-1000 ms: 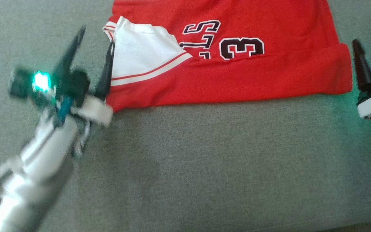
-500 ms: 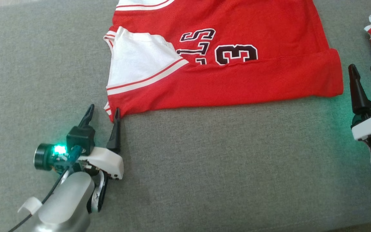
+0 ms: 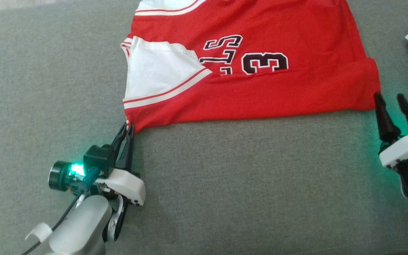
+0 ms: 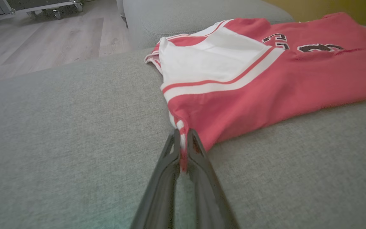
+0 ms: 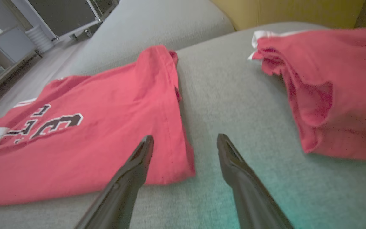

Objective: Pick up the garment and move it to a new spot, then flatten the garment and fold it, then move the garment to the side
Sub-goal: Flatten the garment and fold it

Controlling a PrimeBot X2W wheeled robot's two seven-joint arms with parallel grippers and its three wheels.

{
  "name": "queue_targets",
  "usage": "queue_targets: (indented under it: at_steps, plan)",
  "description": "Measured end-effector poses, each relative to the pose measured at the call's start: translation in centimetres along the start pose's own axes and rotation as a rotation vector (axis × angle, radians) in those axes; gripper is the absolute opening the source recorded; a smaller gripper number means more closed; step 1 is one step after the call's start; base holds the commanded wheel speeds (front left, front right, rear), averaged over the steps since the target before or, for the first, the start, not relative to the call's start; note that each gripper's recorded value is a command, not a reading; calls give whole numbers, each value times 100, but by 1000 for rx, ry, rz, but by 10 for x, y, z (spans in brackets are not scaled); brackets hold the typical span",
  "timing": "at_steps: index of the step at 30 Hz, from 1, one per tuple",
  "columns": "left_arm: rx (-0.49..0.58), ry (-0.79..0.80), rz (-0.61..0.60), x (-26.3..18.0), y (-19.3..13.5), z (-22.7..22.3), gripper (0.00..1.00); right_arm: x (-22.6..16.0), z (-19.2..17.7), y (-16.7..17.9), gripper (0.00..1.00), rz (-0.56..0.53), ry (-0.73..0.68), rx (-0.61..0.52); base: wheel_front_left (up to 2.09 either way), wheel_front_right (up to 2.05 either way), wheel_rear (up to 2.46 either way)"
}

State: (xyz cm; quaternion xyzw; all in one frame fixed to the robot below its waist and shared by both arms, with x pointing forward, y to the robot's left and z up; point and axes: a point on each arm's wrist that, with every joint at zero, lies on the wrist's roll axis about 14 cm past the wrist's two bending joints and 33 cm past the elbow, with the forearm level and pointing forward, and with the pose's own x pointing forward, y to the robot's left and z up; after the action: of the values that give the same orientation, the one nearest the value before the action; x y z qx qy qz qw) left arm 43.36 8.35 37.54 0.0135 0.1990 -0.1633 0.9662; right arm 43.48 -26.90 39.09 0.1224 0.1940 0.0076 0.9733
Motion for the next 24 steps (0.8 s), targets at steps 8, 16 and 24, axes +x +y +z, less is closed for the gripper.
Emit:
queue_targets:
  at_steps: [8, 16, 24]
  plan:
    - [-4, -61, 4, -10, 2, 16, 0, 5, -31, 7, 46, 1, 172, 13, 0, 0, 0]
    - [3, -91, 14, -24, 4, 23, 0, 6, -32, 16, 0, 31, 217, -3, 0, 0, 0]
    - [-22, -77, 15, -67, -9, 6, 0, -28, -33, 5, 0, 43, 222, -47, 0, 0, 0]
